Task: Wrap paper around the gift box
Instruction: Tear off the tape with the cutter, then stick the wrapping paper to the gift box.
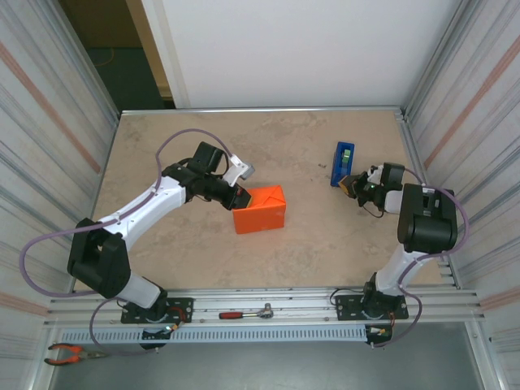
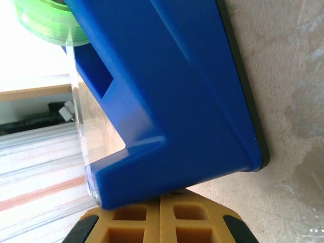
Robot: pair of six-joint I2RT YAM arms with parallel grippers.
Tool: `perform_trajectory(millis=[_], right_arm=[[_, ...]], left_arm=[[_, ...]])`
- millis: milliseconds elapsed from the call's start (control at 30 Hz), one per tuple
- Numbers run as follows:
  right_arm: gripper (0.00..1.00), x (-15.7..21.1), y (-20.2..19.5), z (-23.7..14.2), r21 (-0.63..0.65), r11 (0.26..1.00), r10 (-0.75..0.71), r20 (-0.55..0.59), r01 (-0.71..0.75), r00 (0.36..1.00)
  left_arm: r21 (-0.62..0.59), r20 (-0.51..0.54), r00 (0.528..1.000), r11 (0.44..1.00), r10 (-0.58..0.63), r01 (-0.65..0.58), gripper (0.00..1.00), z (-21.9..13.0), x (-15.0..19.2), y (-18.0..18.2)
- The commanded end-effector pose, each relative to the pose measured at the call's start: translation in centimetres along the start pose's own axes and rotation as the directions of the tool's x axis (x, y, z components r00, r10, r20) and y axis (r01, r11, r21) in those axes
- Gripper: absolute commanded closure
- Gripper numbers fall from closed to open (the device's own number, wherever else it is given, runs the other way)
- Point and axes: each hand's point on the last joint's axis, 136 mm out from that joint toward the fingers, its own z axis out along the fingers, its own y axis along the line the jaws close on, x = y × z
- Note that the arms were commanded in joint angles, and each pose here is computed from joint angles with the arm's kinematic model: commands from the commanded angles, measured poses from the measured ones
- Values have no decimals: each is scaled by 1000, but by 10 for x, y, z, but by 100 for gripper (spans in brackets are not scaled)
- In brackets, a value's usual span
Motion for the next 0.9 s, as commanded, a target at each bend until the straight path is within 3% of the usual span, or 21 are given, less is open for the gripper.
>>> perform_trajectory(millis=[0,233,433,867], right_arm=[[100,21,-34,15,79,990,118,-53,-114,992],[100,24,-20,7,46,995,85,-54,-83,995],[100,41,21,-8,11,1000,-6,-95,7,995],[100,157,145,-28,-89,946,-323,-248,311,913]], left_arm=[[-59,-132,990,998,-45,37,100,17,40,16],[-58,-131,991,998,-41,34,100,16,40,15],[-57,-134,990,998,-43,35,100,17,41,15],[-50,-137,989,998,-48,42,100,19,41,15]])
